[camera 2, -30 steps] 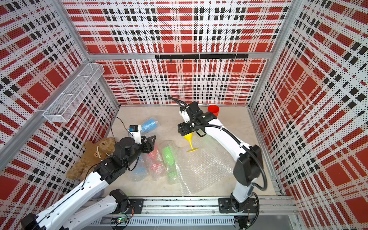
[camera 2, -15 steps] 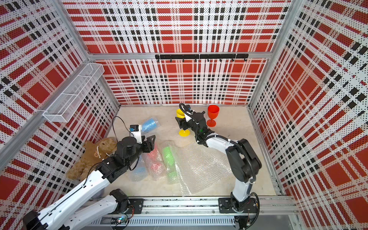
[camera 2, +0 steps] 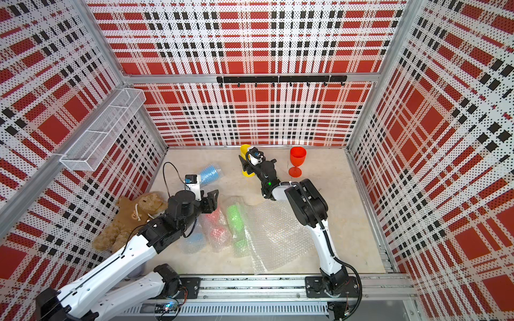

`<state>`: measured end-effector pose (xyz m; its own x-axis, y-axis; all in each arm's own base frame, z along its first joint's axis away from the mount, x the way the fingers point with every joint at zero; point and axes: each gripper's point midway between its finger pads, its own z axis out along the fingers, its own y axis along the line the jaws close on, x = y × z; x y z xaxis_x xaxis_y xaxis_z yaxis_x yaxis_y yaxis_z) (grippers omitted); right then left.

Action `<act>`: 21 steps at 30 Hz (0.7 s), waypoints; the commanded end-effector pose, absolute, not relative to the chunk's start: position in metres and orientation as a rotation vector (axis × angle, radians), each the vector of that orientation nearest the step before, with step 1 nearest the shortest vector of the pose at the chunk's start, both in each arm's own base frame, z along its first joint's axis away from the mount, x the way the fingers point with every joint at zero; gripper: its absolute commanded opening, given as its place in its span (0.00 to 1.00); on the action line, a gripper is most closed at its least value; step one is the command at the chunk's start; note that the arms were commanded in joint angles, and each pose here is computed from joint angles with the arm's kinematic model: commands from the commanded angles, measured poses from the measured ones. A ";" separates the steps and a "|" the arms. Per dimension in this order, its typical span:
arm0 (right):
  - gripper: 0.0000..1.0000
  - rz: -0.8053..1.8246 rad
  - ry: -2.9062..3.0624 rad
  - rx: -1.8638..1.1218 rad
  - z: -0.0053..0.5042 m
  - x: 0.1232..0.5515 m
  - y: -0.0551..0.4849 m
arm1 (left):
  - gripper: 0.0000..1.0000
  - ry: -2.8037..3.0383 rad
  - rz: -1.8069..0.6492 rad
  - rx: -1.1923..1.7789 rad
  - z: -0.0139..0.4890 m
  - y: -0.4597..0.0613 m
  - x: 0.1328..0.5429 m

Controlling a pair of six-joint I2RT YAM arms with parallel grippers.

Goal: Unpack wine glasses from bubble wrap
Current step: Place the wine glass at the center of the board.

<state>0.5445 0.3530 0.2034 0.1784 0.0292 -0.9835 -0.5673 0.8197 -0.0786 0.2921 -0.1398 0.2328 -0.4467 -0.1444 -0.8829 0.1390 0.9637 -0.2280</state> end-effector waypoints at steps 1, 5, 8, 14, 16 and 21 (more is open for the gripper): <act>0.68 0.389 1.290 -0.491 0.211 0.560 0.357 | 0.67 1.983 -0.325 0.007 0.236 -0.141 0.292; 0.68 0.386 1.342 -0.503 0.194 0.579 0.365 | 0.67 1.991 -0.317 0.007 0.233 -0.141 0.293; 0.68 0.375 1.372 -0.518 0.184 0.590 0.369 | 0.67 1.995 -0.312 0.005 0.232 -0.140 0.294; 0.70 0.367 1.418 -0.528 0.169 0.607 0.374 | 0.67 2.002 -0.307 -0.005 0.230 -0.138 0.298; 0.71 0.373 1.420 -0.525 0.169 0.611 0.374 | 0.67 2.005 -0.304 -0.008 0.229 -0.137 0.298; 0.74 0.395 1.444 -0.550 0.167 0.618 0.379 | 0.67 2.004 -0.304 -0.015 0.229 -0.135 0.300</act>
